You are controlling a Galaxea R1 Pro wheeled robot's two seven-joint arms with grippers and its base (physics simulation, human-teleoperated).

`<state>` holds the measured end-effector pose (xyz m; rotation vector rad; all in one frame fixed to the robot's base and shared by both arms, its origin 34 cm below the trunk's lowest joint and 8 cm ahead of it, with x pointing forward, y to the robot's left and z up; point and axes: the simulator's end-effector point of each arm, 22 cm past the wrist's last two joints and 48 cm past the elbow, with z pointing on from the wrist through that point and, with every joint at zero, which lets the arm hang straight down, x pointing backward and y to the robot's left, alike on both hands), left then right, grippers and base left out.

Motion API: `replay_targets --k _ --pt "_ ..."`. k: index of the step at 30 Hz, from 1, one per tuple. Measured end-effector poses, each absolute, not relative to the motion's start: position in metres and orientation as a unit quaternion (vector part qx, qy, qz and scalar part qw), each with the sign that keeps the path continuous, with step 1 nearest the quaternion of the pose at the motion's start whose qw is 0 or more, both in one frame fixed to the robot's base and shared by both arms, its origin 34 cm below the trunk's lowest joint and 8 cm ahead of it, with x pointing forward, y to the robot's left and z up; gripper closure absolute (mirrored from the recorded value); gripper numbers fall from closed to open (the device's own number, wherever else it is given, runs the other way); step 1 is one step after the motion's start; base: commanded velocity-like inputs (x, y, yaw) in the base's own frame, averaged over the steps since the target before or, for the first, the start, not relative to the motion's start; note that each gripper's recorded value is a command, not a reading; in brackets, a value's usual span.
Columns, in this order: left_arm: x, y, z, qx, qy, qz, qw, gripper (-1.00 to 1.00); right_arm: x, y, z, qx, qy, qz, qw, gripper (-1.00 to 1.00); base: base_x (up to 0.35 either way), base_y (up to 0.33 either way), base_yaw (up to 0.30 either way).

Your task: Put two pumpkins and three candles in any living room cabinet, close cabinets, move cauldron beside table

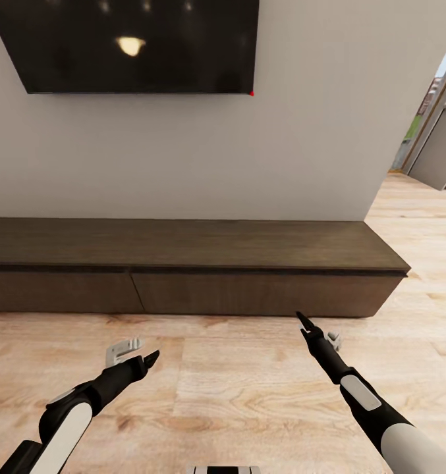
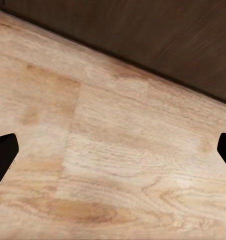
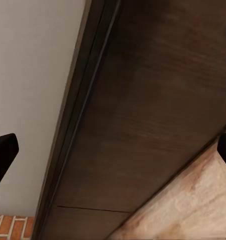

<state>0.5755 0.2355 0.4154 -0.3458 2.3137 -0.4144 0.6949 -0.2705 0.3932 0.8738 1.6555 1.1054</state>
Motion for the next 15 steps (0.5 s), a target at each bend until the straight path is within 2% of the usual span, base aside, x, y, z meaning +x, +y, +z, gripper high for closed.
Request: replay_targets --k 3,7,11,15 --pt "0.5754 0.2357 0.415 -0.135 0.903 -0.161 0.373 -1.0 0.695 -0.2708 0.3933 0.356 0.674 0.45 0.465 -1.0 -0.056 0.261 0.0" --pt "0.5755 0.2357 0.4155 -0.135 0.903 -0.162 0.374 -1.0 0.695 -0.2721 0.394 0.356 0.673 0.45 0.466 -1.0 0.177 0.221 0.0" --pt "0.5754 0.2357 0.4152 -0.136 0.903 -0.162 0.374 -1.0 0.695 -0.2729 0.3941 0.356 0.674 0.449 0.467 -1.0 0.276 0.058 0.0" --pt "0.5741 0.2361 0.4118 -0.137 0.905 -0.161 0.37 -1.0 0.6948 -0.2731 0.3935 0.356 0.674 0.449 0.466 -1.0 0.136 0.002 0.0"
